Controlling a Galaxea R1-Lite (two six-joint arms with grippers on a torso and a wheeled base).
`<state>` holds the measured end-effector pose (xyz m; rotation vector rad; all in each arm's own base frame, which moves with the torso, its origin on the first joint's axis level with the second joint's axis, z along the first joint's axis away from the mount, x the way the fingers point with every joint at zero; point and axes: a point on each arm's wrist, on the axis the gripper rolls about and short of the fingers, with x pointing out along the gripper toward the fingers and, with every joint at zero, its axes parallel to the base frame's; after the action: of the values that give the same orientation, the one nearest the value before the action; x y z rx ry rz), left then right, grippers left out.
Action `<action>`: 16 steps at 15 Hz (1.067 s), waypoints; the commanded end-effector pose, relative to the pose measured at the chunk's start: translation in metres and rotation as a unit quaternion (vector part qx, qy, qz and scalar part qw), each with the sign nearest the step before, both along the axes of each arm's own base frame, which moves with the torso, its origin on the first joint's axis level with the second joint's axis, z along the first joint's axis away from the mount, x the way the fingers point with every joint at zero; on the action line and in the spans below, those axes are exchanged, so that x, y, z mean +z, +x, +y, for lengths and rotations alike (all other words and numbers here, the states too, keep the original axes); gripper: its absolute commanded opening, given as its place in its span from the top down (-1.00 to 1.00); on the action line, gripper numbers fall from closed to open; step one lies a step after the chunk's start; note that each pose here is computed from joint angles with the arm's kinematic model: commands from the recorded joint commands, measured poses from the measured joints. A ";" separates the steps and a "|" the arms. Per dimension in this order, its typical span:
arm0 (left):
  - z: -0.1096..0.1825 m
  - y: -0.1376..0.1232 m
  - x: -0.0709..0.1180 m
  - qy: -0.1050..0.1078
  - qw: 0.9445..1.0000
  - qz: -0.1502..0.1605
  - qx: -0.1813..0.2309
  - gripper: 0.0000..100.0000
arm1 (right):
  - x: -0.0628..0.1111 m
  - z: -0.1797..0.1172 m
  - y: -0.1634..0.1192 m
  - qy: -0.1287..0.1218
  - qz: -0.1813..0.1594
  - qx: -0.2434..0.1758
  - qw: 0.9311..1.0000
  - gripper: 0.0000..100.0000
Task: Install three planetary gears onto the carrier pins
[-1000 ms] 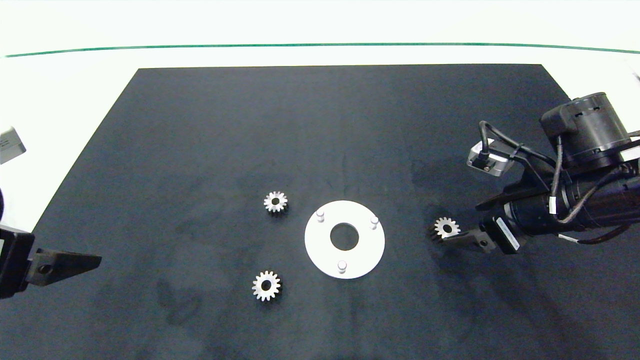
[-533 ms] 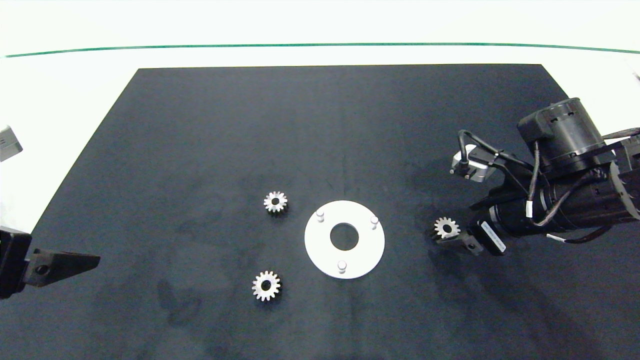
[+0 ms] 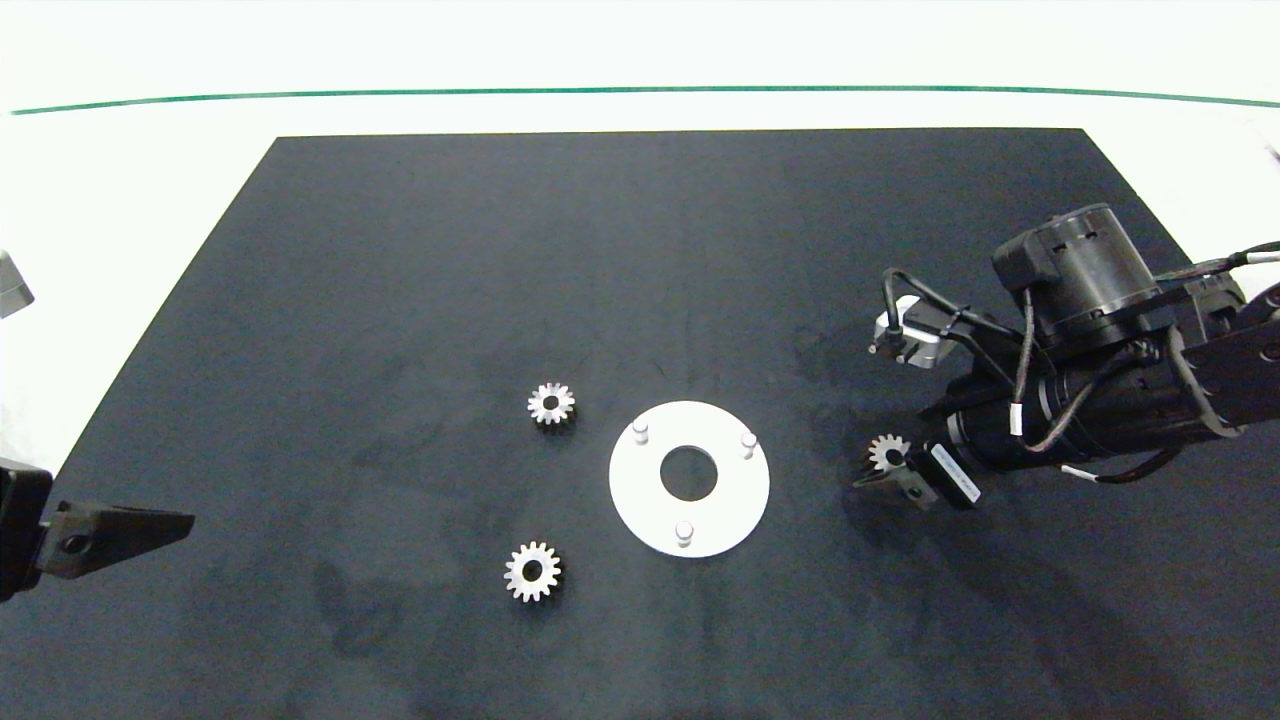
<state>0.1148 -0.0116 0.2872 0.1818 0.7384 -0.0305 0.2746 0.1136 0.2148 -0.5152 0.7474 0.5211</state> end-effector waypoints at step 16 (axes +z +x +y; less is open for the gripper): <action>0.001 -0.006 0.002 0.000 1.000 -0.009 0.000 -1.00 | -0.009 0.004 0.007 -0.033 0.007 -0.013 0.999 -0.47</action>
<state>0.1095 -0.0110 0.2896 0.1816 0.7189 -0.0307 0.2817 0.1180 0.2056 -0.5595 0.7845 0.4759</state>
